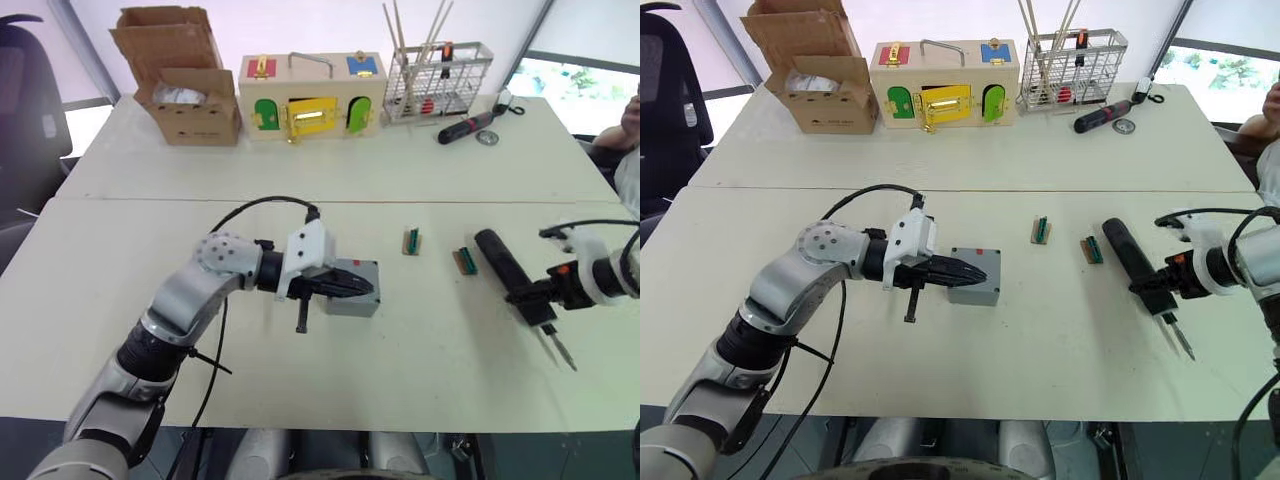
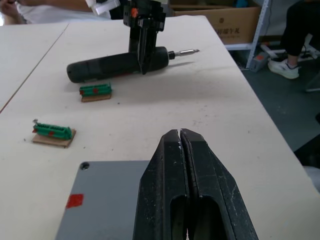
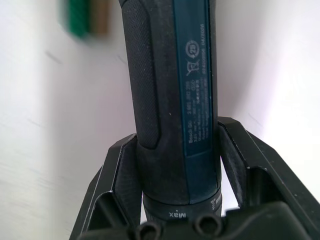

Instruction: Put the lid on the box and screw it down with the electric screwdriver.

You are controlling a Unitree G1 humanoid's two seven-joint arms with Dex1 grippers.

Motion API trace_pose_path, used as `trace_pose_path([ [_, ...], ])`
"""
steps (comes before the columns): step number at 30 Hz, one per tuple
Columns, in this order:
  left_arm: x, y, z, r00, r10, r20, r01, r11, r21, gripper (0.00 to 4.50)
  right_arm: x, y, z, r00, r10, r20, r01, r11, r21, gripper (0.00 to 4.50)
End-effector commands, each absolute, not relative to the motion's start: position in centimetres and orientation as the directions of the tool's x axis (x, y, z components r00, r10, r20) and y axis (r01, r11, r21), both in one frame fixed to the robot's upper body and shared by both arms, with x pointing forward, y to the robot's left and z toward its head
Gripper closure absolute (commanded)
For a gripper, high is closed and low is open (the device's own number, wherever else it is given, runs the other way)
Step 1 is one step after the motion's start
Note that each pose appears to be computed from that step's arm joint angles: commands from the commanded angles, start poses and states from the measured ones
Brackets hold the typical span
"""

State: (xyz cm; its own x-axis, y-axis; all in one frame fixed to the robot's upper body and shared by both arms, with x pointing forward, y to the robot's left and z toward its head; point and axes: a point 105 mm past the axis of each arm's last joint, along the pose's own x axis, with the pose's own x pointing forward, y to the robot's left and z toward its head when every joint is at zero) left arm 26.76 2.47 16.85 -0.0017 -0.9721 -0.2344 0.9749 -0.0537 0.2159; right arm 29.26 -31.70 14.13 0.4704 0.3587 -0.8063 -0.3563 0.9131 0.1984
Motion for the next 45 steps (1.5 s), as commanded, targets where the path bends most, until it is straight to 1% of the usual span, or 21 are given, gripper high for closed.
trace_pose_path([
  [1,27.9,3.3,18.1,0.023,-0.973,-0.229,0.961,-0.041,0.274,4.50,29.8,-31.2,21.4,0.674,0.457,-0.580,-0.359,0.889,0.284,2.54],
  [2,28.3,3.4,18.2,0.024,-0.973,-0.231,0.961,-0.042,0.274,4.50,29.7,-30.8,23.0,0.722,0.501,-0.477,-0.353,0.860,0.370,2.54],
  [4,28.8,3.5,18.4,0.023,-0.972,-0.232,0.961,-0.042,0.272,4.50,29.3,-29.8,25.7,0.780,0.564,-0.270,-0.398,0.781,0.482,2.54],
  [6,29.2,3.6,18.6,0.023,-0.974,-0.225,0.964,-0.037,0.261,4.50,29.3,-28.5,27.9,0.812,0.580,-0.057,-0.488,0.731,0.477,2.54],
  [7,29.4,3.7,18.7,0.023,-0.975,-0.222,0.965,-0.036,0.258,4.50,29.2,-28.1,28.5,0.819,0.573,0.007,-0.510,0.722,0.467,2.54],
  [9,29.7,3.9,19.0,0.020,-0.975,-0.219,0.969,-0.035,0.246,4.50,29.0,-25.9,29.8,0.829,0.539,0.150,-0.551,0.739,0.388,2.54],
  [11,29.8,4.0,19.1,0.017,-0.976,-0.219,0.971,-0.036,0.236,4.50,28.7,-23.8,30.2,0.831,0.504,0.237,-0.556,0.759,0.337,2.54],
  [12,29.9,4.0,19.1,0.015,-0.975,-0.221,0.973,-0.036,0.229,4.50,28.5,-21.9,30.0,0.819,0.504,0.273,-0.571,0.763,0.305,2.54],
  [14,30.2,4.2,19.0,0.016,-0.971,-0.240,0.975,-0.038,0.219,4.50,28.4,-18.8,29.8,0.815,0.478,0.328,-0.560,0.796,0.229,2.54],
  [16,30.3,4.6,18.8,0.020,-0.966,-0.256,0.977,-0.036,0.210,4.50,28.4,-17.2,30.2,0.814,0.427,0.393,-0.523,0.834,0.176,2.54],
  [17,30.3,4.7,18.7,0.021,-0.965,-0.260,0.978,-0.035,0.208,4.50,28.5,-16.9,30.4,0.817,0.400,0.416,-0.504,0.845,0.178,2.54],
  [18,30.4,4.9,18.6,0.022,-0.964,-0.264,0.979,-0.033,0.204,4.50,28.4,-16.3,30.6,0.812,0.388,0.435,-0.491,0.858,0.151,2.54],
  [21,30.4,5.1,17.7,0.024,-0.954,-0.299,0.981,-0.035,0.190,4.50,28.0,-13.5,29.4,0.793,0.438,0.422,-0.493,0.870,0.023,2.54],
  [24,30.4,5.2,16.6,0.029,-0.942,-0.335,0.980,-0.040,0.197,4.50,27.7,-12.4,28.0,0.789,0.448,0.421,-0.491,0.871,-0.008,2.54],
  [29,31.2,4.4,15.4,0.074,-0.933,-0.354,0.975,-0.007,0.222,4.50,27.8,-10.8,25.7,0.797,0.464,0.387,-0.465,0.880,-0.098,2.54],
  [32,31.1,4.1,15.3,0.059,-0.932,-0.358,0.975,-0.023,0.222,4.50,28.0,-10.4,25.4,0.792,0.468,0.393,-0.466,0.878,-0.106,2.54],
  [36,30.7,4.6,14.2,0.041,-0.906,-0.422,0.970,-0.066,0.235,4.50,27.9,-9.6,24.6,0.784,0.496,0.372,-0.494,0.863,-0.108,2.54],
  [45,30.5,4.6,14.0,0.030,-0.903,-0.428,0.969,-0.078,0.233,4.50,28.1,-9.0,23.1,0.786,0.511,0.348,-0.510,0.854,-0.103,2.54],
])
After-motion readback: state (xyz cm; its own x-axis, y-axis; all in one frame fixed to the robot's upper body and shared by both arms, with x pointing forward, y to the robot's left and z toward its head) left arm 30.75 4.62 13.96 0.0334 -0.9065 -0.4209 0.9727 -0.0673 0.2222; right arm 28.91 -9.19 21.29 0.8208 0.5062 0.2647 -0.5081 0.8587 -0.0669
